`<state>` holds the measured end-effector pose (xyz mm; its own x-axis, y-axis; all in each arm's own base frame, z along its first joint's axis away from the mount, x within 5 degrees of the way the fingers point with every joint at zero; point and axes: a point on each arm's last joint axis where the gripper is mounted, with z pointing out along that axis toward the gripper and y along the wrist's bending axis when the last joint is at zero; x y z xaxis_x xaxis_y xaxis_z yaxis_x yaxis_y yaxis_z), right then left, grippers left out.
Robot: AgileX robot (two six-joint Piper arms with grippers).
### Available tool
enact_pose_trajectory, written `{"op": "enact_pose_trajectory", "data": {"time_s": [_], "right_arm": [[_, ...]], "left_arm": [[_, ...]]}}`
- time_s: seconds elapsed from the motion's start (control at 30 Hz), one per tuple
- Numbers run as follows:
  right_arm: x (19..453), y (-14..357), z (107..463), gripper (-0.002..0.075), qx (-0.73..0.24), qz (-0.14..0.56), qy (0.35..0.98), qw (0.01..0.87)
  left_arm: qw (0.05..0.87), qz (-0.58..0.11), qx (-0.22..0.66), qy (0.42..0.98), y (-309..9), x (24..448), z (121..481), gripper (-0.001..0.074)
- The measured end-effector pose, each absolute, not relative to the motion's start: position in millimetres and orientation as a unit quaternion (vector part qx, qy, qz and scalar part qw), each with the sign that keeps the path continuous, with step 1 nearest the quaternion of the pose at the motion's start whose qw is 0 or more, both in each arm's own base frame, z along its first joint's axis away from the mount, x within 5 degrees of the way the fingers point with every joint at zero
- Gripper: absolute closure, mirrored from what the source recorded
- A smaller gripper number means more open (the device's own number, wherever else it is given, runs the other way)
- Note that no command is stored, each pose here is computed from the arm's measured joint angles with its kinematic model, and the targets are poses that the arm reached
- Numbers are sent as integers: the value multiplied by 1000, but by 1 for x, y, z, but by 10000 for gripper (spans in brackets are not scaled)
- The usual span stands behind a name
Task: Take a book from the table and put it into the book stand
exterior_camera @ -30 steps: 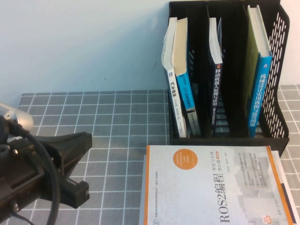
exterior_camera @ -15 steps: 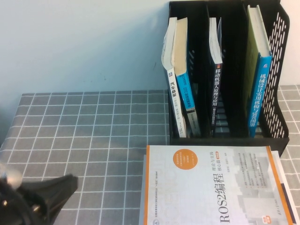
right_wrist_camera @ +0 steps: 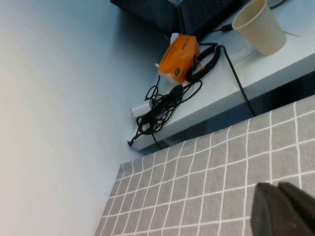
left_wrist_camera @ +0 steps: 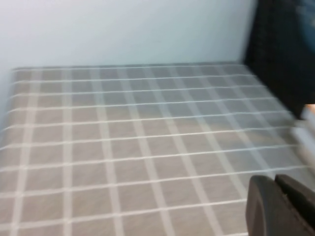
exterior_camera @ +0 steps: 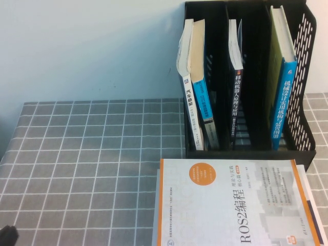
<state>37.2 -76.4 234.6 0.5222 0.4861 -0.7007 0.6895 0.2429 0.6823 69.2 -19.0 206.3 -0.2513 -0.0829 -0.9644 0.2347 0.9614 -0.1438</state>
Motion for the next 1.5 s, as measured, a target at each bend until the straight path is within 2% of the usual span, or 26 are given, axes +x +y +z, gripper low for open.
{"op": "enact_pose_trajectory", "data": {"time_s": [0.13, 0.23, 0.47, 1.5], "right_arm": [[37, -76, 235, 729, 609, -80, 482, 624], [37, -76, 235, 729, 609, -80, 482, 624], [38, -76, 235, 729, 608, -78, 483, 625], [38, -76, 235, 729, 607, -76, 485, 626]], "left_arm": [[622, -106, 2, 776, -10, 63, 186, 735], [634, -96, -26, 767, -6, 57, 185, 735], [605, -78, -66, 790, -1, 54, 177, 735], [605, -62, -51, 792, -1, 53, 177, 736]]}}
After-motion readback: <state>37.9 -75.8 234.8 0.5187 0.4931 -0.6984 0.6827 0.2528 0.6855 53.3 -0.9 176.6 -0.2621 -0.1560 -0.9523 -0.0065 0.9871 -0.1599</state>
